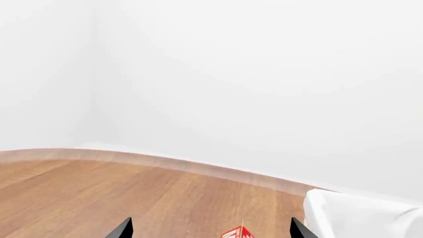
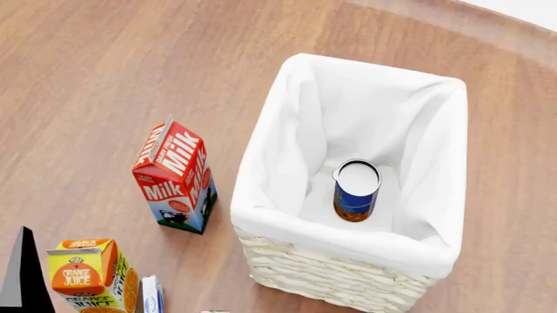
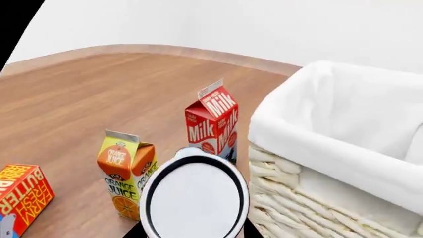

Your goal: Pick up the alphabet soup and the tomato sauce, and put them in the basket.

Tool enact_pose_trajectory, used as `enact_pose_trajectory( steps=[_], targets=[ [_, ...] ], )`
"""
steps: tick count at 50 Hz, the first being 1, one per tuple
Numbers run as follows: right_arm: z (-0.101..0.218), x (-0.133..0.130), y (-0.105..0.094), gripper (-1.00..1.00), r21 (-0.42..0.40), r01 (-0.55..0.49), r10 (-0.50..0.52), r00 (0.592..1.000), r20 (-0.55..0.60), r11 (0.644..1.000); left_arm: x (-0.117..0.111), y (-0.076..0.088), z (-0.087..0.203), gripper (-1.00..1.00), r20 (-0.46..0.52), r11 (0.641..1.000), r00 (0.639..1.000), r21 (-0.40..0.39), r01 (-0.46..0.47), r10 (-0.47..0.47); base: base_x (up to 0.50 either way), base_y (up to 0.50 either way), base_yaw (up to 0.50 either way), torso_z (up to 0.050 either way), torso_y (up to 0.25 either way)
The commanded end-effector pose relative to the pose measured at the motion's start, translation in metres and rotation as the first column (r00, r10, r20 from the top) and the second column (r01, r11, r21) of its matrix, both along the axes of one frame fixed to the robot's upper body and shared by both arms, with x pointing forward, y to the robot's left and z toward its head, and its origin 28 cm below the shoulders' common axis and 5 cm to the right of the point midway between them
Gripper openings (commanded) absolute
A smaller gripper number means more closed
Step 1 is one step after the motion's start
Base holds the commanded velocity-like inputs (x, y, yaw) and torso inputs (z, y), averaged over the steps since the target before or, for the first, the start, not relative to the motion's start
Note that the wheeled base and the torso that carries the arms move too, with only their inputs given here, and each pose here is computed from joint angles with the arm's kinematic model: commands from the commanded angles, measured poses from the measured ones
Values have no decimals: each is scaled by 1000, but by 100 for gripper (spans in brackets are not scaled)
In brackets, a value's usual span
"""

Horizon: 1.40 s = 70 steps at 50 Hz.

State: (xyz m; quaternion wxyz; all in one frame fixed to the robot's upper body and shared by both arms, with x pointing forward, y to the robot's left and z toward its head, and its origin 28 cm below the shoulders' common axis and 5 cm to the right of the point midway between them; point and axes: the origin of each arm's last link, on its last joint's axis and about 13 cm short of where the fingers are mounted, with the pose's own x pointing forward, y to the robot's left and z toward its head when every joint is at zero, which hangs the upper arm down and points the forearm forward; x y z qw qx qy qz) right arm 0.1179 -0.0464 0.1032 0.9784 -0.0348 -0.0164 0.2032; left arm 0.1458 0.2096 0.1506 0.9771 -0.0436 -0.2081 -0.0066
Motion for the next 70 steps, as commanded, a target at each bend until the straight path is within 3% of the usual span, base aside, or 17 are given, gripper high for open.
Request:
enact_pose_trajectory(
  steps=[1,38,70],
  targets=[
    [31,3,-7,-100,26,38,-41,989,141,999,4,1,0,100,21,1000,1000,-11,6,-6,0,0,0,0,0],
    [68,5,-34,-100,-11,148,-141,958,251,989,4,1,2,100,21,1000,1000,-15,6,-6,0,0,0,0,0],
    [104,32,-47,-100,-47,186,-162,933,320,981,4,3,4,100,26,1000,1000,-19,0,0,0,0,0,0,0]
  ],
)
